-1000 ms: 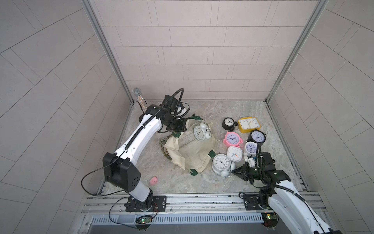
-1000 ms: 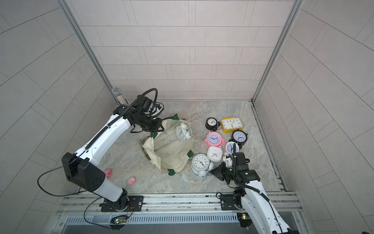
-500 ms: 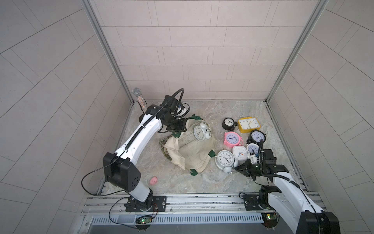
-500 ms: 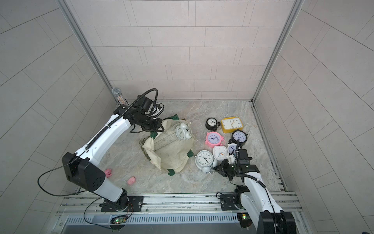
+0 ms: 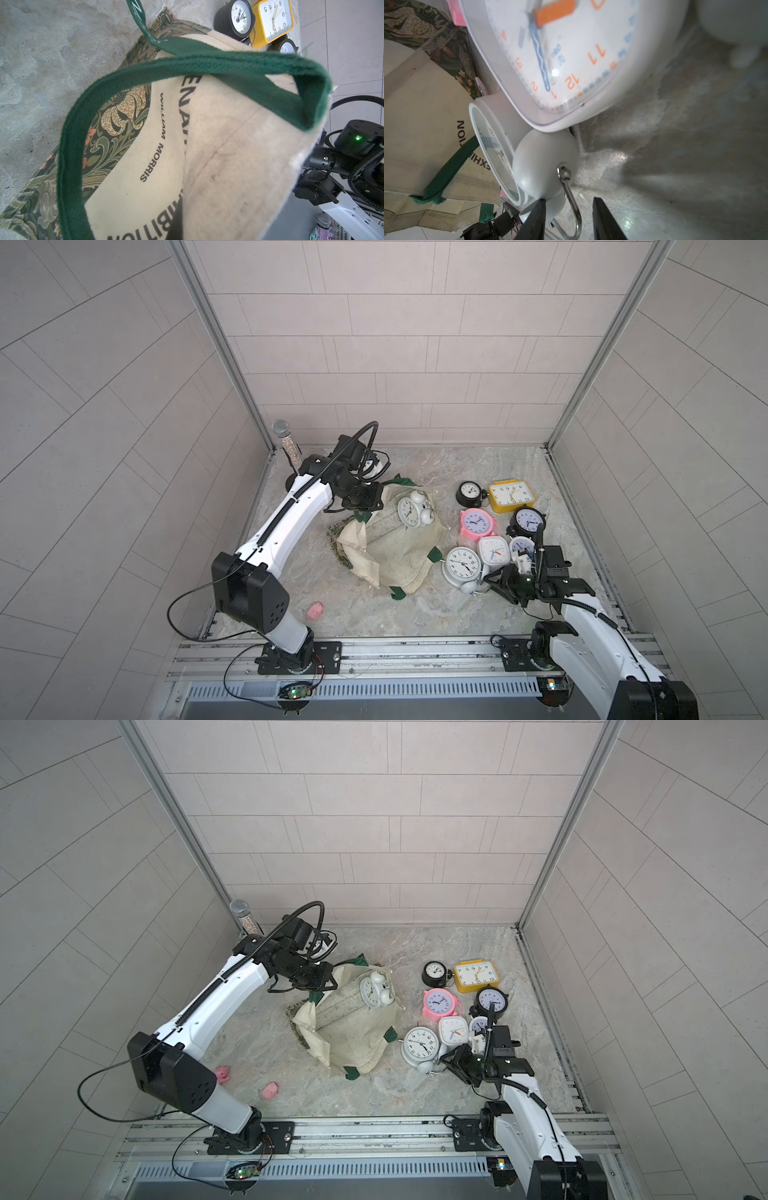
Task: Take the alarm clock out of the canvas bag
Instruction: Place the alarm at the center of the board.
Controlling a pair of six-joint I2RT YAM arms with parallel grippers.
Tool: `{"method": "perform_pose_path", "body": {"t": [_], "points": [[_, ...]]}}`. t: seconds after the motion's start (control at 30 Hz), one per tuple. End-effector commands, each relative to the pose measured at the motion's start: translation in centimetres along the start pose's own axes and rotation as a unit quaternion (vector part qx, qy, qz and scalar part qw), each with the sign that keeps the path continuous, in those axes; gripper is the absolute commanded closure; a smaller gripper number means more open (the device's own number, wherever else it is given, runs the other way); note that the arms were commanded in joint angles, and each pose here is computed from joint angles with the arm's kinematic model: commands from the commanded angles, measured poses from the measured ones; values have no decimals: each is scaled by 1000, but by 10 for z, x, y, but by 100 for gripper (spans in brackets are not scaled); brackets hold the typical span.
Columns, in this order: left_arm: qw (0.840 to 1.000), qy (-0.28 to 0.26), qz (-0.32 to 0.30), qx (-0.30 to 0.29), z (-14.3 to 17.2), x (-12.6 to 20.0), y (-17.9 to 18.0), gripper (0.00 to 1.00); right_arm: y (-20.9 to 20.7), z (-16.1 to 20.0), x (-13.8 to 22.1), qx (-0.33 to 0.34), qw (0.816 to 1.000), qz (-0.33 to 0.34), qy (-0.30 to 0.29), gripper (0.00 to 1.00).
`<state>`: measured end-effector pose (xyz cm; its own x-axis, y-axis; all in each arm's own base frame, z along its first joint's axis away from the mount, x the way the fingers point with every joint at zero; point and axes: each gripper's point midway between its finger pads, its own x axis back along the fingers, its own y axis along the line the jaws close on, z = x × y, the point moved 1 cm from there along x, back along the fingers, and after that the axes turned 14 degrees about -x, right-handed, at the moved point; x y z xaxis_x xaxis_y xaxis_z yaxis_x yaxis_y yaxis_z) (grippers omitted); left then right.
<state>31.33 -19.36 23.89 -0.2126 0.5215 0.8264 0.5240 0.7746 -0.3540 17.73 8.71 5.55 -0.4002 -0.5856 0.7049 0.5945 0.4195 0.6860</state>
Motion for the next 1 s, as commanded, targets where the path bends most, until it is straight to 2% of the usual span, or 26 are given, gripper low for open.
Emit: {"method": "perform_pose_path", "body": {"t": [0.0, 0.27, 0.43, 0.57, 0.63, 0.83, 0.97], "points": [[1000, 13, -1, -2, 5, 0, 0, 100, 23, -8, 12, 28, 999, -25, -26, 58], [1000, 11, -1, 0, 4, -1, 0, 100, 79, -12, 55, 95, 991, -62, -73, 55], [1000, 9, -1, 0, 3, 0, -1, 100, 131, -7, 87, 167, 973, -112, -118, 56], [1000, 8, -1, 1, 3, 0, 0, 100, 166, 10, 92, 243, 954, -119, -127, 57], [1000, 7, -2, 1, 3, 0, 0, 100, 183, 24, 89, 289, 942, -116, -127, 58], [1000, 5, -3, 3, 2, 1, 0, 100, 235, 88, 62, 435, 887, -124, -92, 60], [1000, 1, 2, 10, 1, 0, -2, 100, 258, 129, 39, 525, 838, -118, -84, 60]]}}
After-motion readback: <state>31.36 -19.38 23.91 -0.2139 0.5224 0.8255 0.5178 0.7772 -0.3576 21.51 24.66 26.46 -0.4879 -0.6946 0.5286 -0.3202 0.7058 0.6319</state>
